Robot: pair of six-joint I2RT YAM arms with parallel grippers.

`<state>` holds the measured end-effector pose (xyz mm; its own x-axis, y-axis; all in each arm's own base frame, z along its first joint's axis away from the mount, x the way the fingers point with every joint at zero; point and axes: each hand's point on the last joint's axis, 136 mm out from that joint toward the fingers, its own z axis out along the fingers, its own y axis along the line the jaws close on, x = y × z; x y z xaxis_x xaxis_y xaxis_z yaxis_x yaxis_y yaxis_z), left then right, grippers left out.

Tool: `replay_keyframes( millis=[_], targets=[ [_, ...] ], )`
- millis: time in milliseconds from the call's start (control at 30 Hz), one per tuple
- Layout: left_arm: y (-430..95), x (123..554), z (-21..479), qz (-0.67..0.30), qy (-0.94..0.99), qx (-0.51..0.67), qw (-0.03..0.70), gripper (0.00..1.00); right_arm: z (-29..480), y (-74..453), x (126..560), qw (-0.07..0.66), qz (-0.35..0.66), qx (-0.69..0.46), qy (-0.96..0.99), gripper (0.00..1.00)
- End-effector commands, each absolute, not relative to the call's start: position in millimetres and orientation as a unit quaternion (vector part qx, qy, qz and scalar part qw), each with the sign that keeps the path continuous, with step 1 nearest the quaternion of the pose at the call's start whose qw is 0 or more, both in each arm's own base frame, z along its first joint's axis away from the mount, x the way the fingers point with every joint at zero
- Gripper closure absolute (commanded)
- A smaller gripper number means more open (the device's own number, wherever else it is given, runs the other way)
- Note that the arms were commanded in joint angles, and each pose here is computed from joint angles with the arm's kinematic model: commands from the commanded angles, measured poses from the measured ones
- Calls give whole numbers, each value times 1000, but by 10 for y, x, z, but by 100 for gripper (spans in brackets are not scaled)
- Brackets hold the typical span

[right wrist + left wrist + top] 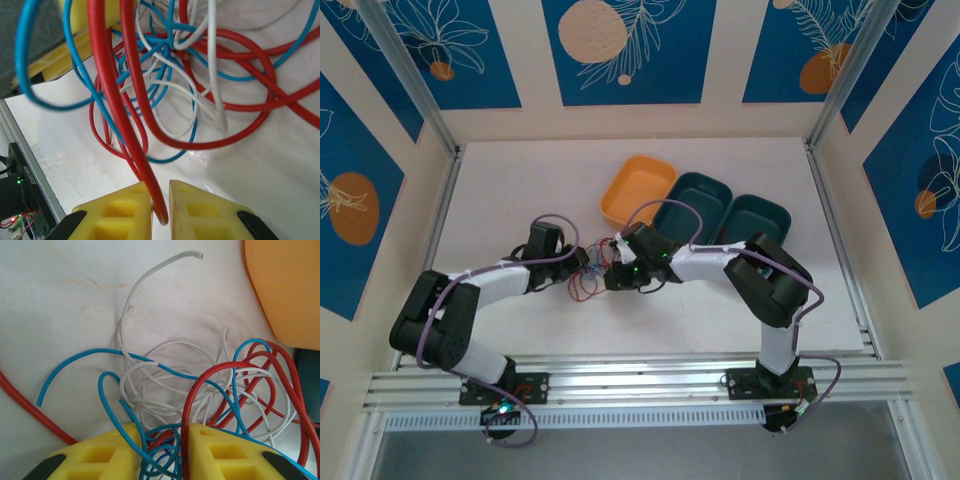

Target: Untangle the cables

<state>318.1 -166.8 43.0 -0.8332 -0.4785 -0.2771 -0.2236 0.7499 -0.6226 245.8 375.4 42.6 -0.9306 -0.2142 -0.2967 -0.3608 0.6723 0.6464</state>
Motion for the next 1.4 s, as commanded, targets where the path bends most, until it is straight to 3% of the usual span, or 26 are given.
replay_keyframes(
  millis=[0, 267, 600, 933, 1367],
  targets=[
    [-1688, 3266, 484, -298, 906, -197, 226, 75, 623, 3737, 2557, 143, 392, -149, 896, 85],
    [-1525, 3305, 538, -278, 895, -228, 262, 82, 626, 3553, 2585, 173, 375, -134, 901, 100],
    [-1304, 3276, 458, -228, 905, -238, 270, 94, 759, 3100, 2728, 246, 351, -92, 899, 100],
    [-1171, 3325, 409, -199, 907, -238, 284, 95, 919, 2554, 2794, 338, 294, -75, 891, 100],
    [-1126, 3341, 301, -190, 910, -241, 280, 96, 1396, 1868, 2704, 425, 293, -16, 856, 100]
  ],
)
